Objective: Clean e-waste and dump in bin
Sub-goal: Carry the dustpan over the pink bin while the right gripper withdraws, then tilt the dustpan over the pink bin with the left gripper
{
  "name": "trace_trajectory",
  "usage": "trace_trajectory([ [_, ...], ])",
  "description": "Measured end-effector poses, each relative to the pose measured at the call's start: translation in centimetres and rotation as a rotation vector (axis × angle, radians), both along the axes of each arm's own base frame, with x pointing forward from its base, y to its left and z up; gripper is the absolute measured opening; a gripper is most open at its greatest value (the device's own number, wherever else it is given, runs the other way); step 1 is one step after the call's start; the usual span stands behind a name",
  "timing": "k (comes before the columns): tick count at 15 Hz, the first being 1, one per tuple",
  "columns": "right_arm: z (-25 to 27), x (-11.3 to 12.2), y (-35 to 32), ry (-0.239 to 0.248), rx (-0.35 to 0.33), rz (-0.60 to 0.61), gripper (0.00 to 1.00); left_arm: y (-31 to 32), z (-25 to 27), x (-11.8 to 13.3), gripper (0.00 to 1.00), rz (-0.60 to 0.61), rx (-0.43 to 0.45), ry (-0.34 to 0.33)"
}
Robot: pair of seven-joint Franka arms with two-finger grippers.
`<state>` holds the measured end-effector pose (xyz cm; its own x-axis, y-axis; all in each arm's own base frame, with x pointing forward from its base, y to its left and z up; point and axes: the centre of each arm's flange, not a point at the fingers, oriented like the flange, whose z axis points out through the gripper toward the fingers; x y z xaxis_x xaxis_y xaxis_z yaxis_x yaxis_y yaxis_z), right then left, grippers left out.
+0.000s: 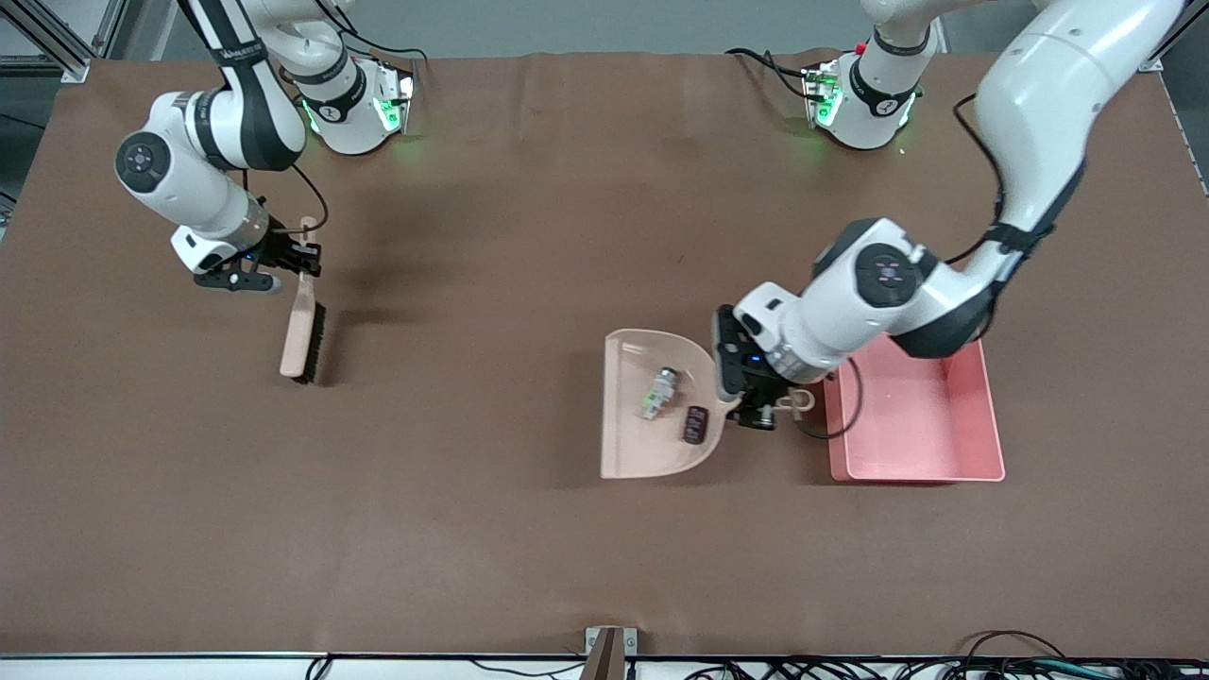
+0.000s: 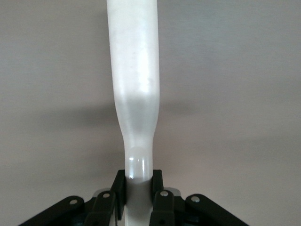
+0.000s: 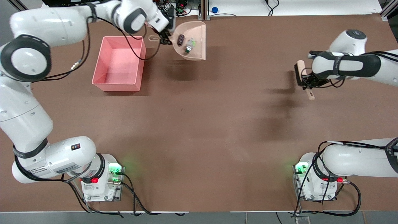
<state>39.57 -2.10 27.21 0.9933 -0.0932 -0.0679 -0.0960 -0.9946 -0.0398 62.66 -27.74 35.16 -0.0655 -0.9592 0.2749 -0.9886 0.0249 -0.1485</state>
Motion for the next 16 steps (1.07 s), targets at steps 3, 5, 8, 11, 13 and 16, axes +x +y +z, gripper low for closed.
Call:
trace_trajectory([
  [3,-1.3,-1.5,-3.7,-0.024,-0.001,0.007,0.26,7.1,2.9,1.7,0.33,0.015,0.002,0.012],
  [5,-2.1,-2.1,-4.6,-0.024,-0.002,0.002,0.26,12.3,3.7,2.6,0.33,0.018,0.019,0.021],
  [8,-3.5,-2.4,-4.8,-0.004,-0.002,-0.002,0.26,19.8,3.8,3.3,0.33,0.053,0.046,0.049],
  [11,-4.6,-2.5,-5.1,0.004,-0.004,-0.012,0.26,25.9,3.5,3.3,0.33,0.088,0.065,0.077],
  [13,-4.7,-2.6,-5.5,0.005,-0.004,-0.022,0.27,28.2,3.4,3.2,0.33,0.099,0.071,0.085],
  [16,-4.8,-2.7,-5.7,0.007,-0.004,-0.026,0.46,30.1,3.4,3.0,0.33,0.117,0.082,0.113],
])
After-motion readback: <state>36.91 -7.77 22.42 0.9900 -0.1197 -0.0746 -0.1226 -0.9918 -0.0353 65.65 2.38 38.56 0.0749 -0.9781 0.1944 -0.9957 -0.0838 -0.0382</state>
